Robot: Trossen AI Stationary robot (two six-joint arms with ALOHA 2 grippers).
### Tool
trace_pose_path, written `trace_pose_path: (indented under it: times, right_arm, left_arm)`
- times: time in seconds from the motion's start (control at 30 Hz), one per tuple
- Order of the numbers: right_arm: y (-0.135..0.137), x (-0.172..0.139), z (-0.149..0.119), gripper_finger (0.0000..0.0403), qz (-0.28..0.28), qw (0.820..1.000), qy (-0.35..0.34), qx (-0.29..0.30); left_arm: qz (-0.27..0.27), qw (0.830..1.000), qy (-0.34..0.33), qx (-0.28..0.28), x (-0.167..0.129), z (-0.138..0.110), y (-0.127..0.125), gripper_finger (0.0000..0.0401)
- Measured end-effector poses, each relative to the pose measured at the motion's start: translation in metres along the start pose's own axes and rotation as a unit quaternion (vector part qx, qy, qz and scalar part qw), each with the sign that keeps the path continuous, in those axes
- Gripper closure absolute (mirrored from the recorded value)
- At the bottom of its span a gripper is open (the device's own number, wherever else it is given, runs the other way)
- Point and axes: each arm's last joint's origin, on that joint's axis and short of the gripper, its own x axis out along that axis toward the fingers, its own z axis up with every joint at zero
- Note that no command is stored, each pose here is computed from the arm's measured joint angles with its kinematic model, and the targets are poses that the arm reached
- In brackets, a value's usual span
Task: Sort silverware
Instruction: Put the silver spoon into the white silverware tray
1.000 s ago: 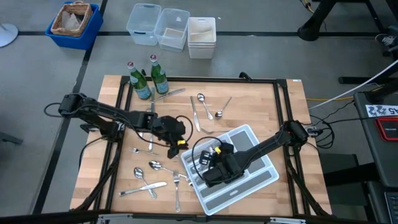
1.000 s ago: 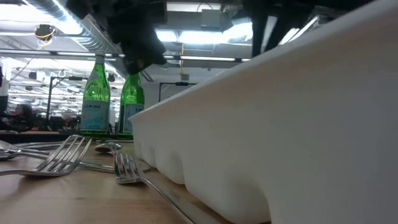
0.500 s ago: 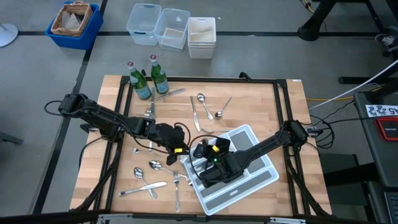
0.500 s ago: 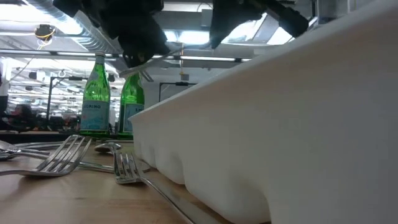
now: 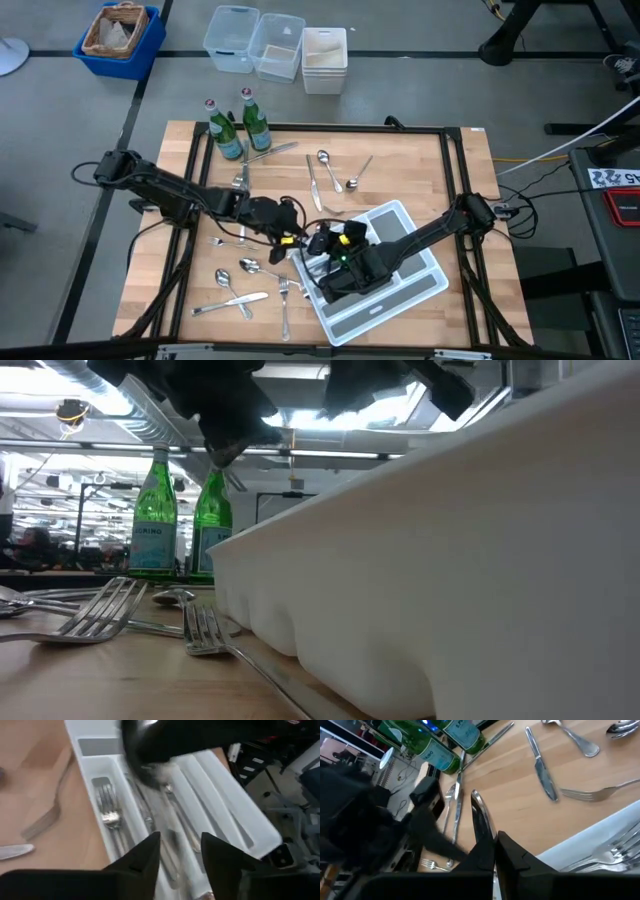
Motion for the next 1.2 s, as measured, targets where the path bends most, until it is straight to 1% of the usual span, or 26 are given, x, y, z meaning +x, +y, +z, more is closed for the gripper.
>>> trace_pose_path:
  times: [0.17, 0.27, 0.37, 0.47, 0.57, 0.8, 0.83, 1.0, 1.13, 1.2]
  right_arm:
    - [-0.0003, -0.0002, 0.0, 0.04, -0.002, 1.0, 0.001, -0.007]
    - [0.0, -0.0002, -0.0001, 0.04, 0.0, 1.0, 0.0, -0.008]
    - [0.0014, -0.0002, -0.0002, 0.04, 0.008, 1.0, -0.005, -0.013]
    - [0.0031, -0.0002, -0.0007, 0.04, 0.016, 1.0, -0.009, -0.015]
    - [0.0037, -0.0002, -0.0008, 0.04, 0.019, 1.0, -0.011, -0.019]
    - [0.0037, -0.0001, -0.0007, 0.04, 0.018, 0.999, -0.011, -0.035]
    - [0.0036, -0.0002, -0.0007, 0.04, 0.019, 0.999, -0.013, -0.041]
    - [0.0037, -0.0002, -0.0006, 0.04, 0.019, 0.998, -0.014, -0.053]
    - [0.0037, -0.0002, -0.0006, 0.0399, 0.019, 0.998, -0.014, -0.055]
    - [0.0037, -0.0002, -0.0007, 0.0394, 0.019, 0.998, -0.013, -0.055]
  left_arm:
    - [0.0, 1.0, -0.003, 0.01, 0.0, 0.0006, -0.0001, 0.0225]
    - [-0.002, 1.0, -0.003, 0.009, 0.0, 0.0007, -0.0004, 0.022]
    - [-0.003, 1.0, -0.003, 0.009, 0.0, 0.0007, -0.0002, 0.0226]
    - [-0.004, 1.0, -0.003, 0.01, 0.0, 0.0006, -0.0004, 0.0245]
    - [-0.005, 1.0, -0.002, 0.009, 0.0, 0.0006, -0.0005, 0.0275]
    - [-0.005, 1.0, -0.002, 0.006, 0.0, 0.0005, -0.0006, 0.0378]
    - [-0.006, 1.0, -0.002, 0.001, 0.0, 0.0006, -0.0005, 0.0387]
    - [-0.005, 1.0, -0.002, -0.008, 0.0, 0.0007, -0.0005, 0.0386]
    - [-0.005, 1.0, -0.002, -0.017, 0.0, 0.0007, -0.0004, 0.0395]
    - [-0.005, 1.0, -0.002, -0.02, 0.0, 0.0007, -0.0005, 0.0394]
